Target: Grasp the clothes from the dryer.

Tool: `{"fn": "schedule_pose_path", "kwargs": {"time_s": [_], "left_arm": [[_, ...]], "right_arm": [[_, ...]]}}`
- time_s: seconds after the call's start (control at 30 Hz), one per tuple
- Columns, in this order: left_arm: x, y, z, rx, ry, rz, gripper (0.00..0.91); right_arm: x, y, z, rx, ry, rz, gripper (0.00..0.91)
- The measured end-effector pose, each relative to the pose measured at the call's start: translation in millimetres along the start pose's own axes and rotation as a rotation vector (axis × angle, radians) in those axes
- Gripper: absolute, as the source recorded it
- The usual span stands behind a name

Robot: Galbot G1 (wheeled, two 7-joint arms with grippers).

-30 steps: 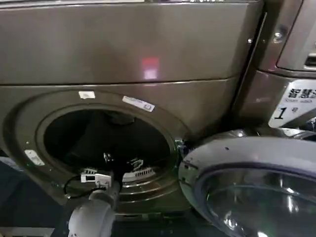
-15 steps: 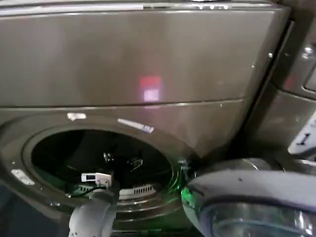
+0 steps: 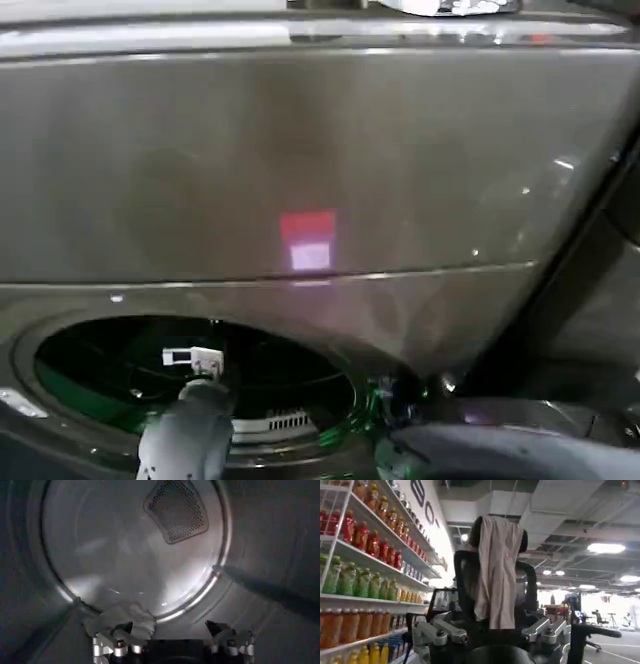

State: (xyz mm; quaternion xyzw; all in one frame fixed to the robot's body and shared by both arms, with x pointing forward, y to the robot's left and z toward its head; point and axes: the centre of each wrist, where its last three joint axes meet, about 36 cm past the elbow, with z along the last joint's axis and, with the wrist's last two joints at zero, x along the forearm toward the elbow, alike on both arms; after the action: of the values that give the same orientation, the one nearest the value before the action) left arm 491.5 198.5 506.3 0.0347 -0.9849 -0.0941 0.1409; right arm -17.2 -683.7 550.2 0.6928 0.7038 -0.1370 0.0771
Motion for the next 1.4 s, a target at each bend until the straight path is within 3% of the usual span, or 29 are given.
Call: {"fn": "schedule_pose_path", "kwargs": {"time_s": [0.23, 0.47, 0.77, 0.9, 1.03, 1.2, 1.4], "left_arm": [[-89, 0, -3, -0.015, 0.090, -0.018, 0.907], [-157, -1, -9, -0.051, 0.022, -0.002, 0.907], [-215, 4, -27, -0.207, -0.026, 0.039, 0.907], [-224, 17, -29, -0.405, -0.052, 0.115, 0.907], [-226, 26, -44, -0.726, -0.060, 0.243, 0.907], [-228, 42, -60, -1.084, 0.044, 0.374, 0.907], [-231, 54, -80, -1.368, 0.187, 0.516, 0.907]], "right_arm": [[-1, 6, 2, 0.000, 0.002, -0.012, 0.907], [0, 9, 3, -0.002, 0.002, -0.021, 0.907], [0, 16, 7, -0.002, 0.005, -0.034, 0.907], [0, 16, 5, 0.004, 0.002, -0.041, 0.907], [3, 14, 6, 0.007, 0.004, -0.038, 0.907], [7, 13, 11, 0.013, 0.009, -0.041, 0.907], [8, 18, 11, 0.010, 0.007, -0.050, 0.907]]}}
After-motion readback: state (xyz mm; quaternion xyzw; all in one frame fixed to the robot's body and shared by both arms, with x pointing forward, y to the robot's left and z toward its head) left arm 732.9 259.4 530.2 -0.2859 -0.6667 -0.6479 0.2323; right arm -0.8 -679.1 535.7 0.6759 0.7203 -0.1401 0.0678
